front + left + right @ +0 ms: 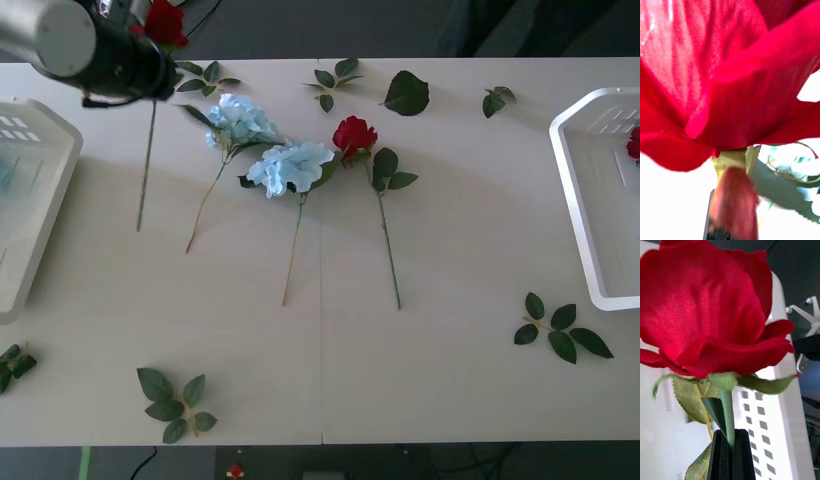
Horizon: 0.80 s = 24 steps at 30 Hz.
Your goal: Place the red flowers into the right box and the blue flowers into the left box. If a person shows an open palm, hand one flower to the person first, then continue sorting.
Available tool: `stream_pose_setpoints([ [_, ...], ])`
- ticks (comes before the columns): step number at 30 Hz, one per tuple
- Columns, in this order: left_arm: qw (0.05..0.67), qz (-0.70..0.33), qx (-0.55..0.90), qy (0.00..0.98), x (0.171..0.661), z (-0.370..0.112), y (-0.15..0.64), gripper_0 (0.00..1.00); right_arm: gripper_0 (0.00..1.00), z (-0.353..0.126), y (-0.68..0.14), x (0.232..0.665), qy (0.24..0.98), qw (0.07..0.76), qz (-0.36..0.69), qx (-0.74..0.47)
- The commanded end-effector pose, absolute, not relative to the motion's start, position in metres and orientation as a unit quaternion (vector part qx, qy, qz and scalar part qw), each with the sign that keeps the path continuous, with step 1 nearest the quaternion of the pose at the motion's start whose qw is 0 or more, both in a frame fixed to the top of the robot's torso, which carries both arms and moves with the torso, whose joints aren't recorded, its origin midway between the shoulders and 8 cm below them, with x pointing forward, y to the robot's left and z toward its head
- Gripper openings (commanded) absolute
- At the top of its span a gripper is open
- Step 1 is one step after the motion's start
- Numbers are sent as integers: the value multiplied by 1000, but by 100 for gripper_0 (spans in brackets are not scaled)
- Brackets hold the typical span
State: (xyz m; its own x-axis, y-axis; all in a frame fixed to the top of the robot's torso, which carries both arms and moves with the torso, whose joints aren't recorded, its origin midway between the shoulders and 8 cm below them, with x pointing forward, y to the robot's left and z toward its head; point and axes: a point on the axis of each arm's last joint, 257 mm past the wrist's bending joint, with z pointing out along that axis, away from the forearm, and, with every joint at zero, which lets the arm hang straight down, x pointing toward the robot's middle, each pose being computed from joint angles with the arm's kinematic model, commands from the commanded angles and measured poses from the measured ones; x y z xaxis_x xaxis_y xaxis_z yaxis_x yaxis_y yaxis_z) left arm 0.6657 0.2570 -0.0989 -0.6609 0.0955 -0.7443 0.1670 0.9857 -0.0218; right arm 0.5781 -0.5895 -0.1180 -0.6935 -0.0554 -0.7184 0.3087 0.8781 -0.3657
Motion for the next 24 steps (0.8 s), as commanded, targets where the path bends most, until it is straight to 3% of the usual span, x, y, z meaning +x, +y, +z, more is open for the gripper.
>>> stream_pose_setpoints([
  [1,479,-17,95,873,681,-8,267,0,0,-98,-628,575,873,400,-273,59],
  [7,517,-70,100,847,682,40,228,0,0,-105,-631,581,866,408,-287,41],
  [8,520,-87,103,844,681,45,214,0,15,-107,-632,582,865,410,-288,39],
  [9,522,-107,106,840,679,51,199,0,66,-107,-632,583,863,412,-290,37],
  [10,524,-132,108,835,677,54,182,0,100,-107,-633,584,862,415,-290,36],
  [17,589,-233,161,757,632,96,108,0,100,-110,-628,586,864,419,-277,39],
  [24,626,-306,218,683,547,103,80,0,100,-109,-614,586,874,422,-239,45],
])
